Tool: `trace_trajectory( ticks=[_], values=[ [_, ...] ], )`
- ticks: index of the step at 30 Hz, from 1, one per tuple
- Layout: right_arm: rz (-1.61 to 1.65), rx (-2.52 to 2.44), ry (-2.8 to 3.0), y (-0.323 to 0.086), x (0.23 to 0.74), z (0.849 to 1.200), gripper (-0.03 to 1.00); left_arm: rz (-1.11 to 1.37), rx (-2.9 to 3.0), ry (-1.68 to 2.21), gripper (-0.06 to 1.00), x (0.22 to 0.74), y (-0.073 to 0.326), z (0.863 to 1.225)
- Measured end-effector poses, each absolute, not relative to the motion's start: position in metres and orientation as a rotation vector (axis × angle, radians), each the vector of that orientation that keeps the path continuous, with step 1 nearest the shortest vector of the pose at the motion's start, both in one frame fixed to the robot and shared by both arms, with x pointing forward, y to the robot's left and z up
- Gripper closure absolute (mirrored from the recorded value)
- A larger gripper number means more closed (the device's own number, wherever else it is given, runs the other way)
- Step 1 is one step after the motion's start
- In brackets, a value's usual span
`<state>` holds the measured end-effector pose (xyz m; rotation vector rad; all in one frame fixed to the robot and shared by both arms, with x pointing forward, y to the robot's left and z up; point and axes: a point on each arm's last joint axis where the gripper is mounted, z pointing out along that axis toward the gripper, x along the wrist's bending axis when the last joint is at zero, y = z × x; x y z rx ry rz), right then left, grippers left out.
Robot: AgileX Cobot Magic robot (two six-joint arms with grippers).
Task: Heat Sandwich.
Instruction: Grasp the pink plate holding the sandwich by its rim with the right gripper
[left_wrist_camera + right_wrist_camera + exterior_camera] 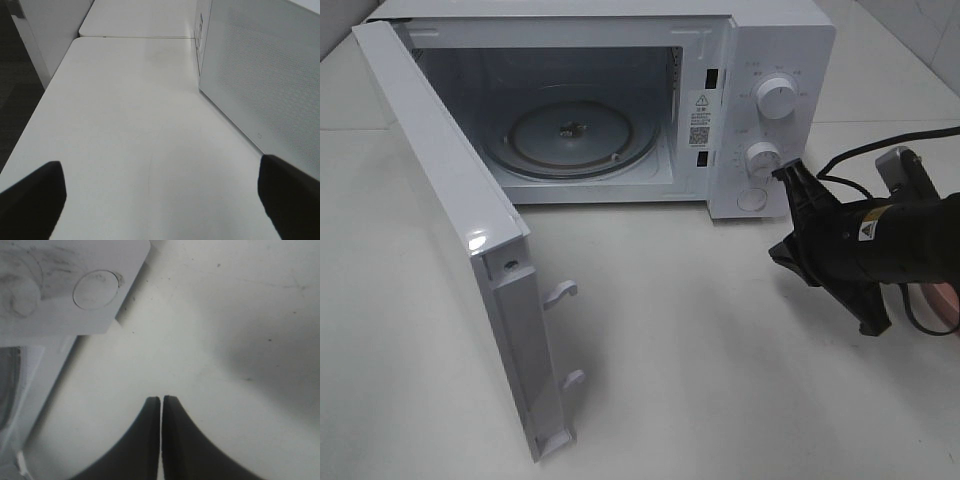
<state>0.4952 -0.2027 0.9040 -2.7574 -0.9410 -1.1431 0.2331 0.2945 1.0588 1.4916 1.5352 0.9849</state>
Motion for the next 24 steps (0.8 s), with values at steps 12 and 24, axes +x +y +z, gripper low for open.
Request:
trace_trajectory(
  ticks=[12, 24],
  values=[
    [-0.886, -2.538, -1.892, -0.21, 0.47, 0.938, 0.89, 0.985, 1.492, 1.535, -0.03, 0.233, 0.294, 1.059],
    [-0.326, -2.125, -2.605, -0.224, 0.464, 0.971, 0.84, 0.985, 1.492, 1.535, -0.03, 0.233, 0.294, 1.059]
  ],
)
